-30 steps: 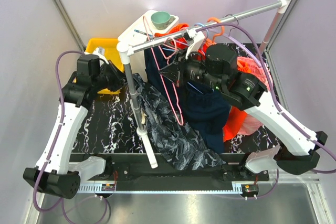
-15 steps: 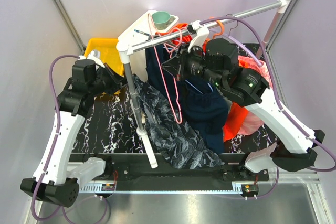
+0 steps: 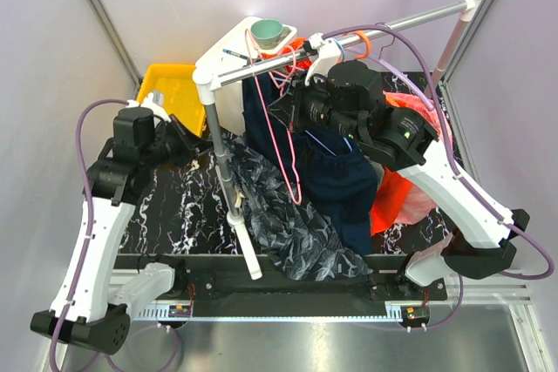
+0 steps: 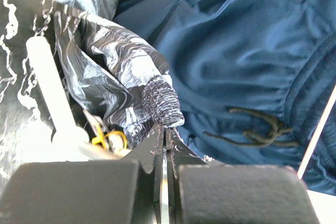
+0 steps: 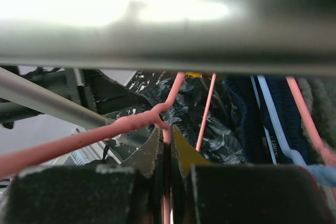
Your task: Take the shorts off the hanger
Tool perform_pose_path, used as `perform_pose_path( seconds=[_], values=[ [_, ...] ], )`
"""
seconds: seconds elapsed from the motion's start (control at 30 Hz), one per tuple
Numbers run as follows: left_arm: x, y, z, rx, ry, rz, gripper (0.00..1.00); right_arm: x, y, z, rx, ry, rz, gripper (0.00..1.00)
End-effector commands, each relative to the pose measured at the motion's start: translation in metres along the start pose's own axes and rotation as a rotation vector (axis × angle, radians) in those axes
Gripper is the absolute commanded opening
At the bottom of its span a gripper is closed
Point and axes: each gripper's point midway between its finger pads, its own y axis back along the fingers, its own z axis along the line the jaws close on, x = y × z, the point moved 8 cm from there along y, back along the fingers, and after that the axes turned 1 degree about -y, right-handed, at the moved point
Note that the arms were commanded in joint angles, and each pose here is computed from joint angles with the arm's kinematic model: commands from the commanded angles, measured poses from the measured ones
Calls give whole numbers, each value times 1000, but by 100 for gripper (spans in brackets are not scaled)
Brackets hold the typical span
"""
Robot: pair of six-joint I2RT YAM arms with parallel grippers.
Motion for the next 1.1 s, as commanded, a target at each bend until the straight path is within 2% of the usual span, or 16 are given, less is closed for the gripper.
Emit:
perform_pose_path(
  seconds=[0.0, 0.17, 0.3, 0.47, 0.57, 0.63, 0.7, 0.77, 0.83, 0.93, 1.07],
  values=[
    [-5, 29, -7, 2, -38, -87, 0, 1, 7, -6, 68, 29, 33, 3],
    [-14, 43, -8, -44, 2, -205, 0, 8, 6, -12, 90, 46, 48, 5],
    [-26, 48, -6, -97, 41, -320, 0, 10, 5, -15, 107, 56, 48, 14],
    [-41, 68, -7, -137, 34, -485, 0, 11, 9, -18, 116, 70, 34, 46],
    [-53, 83, -14, -147, -36, -541, 0, 10, 16, -19, 120, 77, 24, 58],
    [-62, 95, -21, -166, -94, -564, 0, 8, 24, -19, 114, 82, 12, 63],
    [-66, 104, -21, -208, -122, -584, 0, 6, 33, -21, 113, 95, 0, 74],
    [-72, 117, -23, -237, -161, -632, 0, 4, 41, -21, 110, 104, -10, 79],
    [-77, 131, -24, -265, -206, -672, 0, 0, 54, -21, 101, 109, -35, 89],
    [-85, 152, -24, -334, -259, -747, 0, -4, 72, -22, 83, 114, -71, 99],
    [-101, 179, -38, -360, -338, -827, 0, -6, 93, -23, 63, 115, -109, 100]
  ],
)
